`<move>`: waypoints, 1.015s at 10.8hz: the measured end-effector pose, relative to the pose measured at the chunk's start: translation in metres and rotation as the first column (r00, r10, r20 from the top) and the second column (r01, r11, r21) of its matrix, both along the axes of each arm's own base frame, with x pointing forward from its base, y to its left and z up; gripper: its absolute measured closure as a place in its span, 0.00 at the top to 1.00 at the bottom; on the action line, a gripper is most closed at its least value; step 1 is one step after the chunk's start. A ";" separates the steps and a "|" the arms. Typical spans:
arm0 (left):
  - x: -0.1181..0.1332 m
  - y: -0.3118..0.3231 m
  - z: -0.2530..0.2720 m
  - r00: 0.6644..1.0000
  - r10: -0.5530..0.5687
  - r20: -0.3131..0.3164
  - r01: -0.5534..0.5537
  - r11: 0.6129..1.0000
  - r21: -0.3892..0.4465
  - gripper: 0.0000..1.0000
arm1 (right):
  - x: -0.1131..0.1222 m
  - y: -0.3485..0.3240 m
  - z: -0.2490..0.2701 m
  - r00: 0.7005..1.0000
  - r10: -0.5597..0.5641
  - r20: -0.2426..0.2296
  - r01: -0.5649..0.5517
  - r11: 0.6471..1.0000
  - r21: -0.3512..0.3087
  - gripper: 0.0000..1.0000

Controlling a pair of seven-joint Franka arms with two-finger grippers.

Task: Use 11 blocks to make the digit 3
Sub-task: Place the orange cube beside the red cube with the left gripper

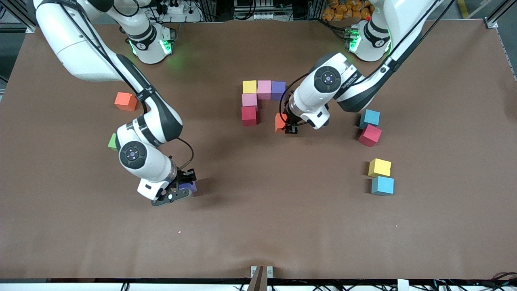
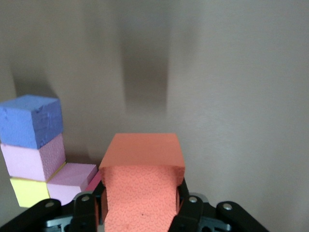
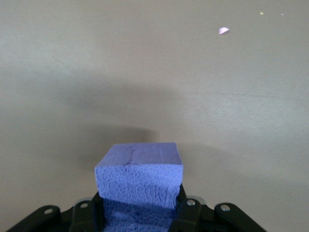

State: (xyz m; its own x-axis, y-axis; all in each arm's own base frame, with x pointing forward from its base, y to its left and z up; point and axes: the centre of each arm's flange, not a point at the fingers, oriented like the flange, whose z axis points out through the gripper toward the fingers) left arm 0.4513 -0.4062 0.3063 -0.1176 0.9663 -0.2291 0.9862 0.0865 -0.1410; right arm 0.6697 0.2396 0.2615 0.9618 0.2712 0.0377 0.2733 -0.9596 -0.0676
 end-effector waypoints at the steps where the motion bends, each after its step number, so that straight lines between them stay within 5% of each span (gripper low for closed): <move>1: -0.010 -0.003 -0.007 0.999 0.046 -0.020 -0.046 0.999 0.010 0.55 | -0.001 0.002 0.001 1.000 -0.009 -0.006 0.009 1.000 0.000 0.52; 7: -0.060 -0.031 -0.033 0.998 0.046 -0.029 -0.046 0.999 0.023 0.55 | -0.003 -0.001 -0.002 0.999 -0.016 -0.036 0.015 1.000 -0.015 0.52; 11: -0.069 -0.038 -0.075 1.000 -0.006 0.006 0.006 0.998 0.059 0.55 | -0.003 -0.001 -0.002 0.999 -0.017 -0.038 0.016 1.000 -0.016 0.52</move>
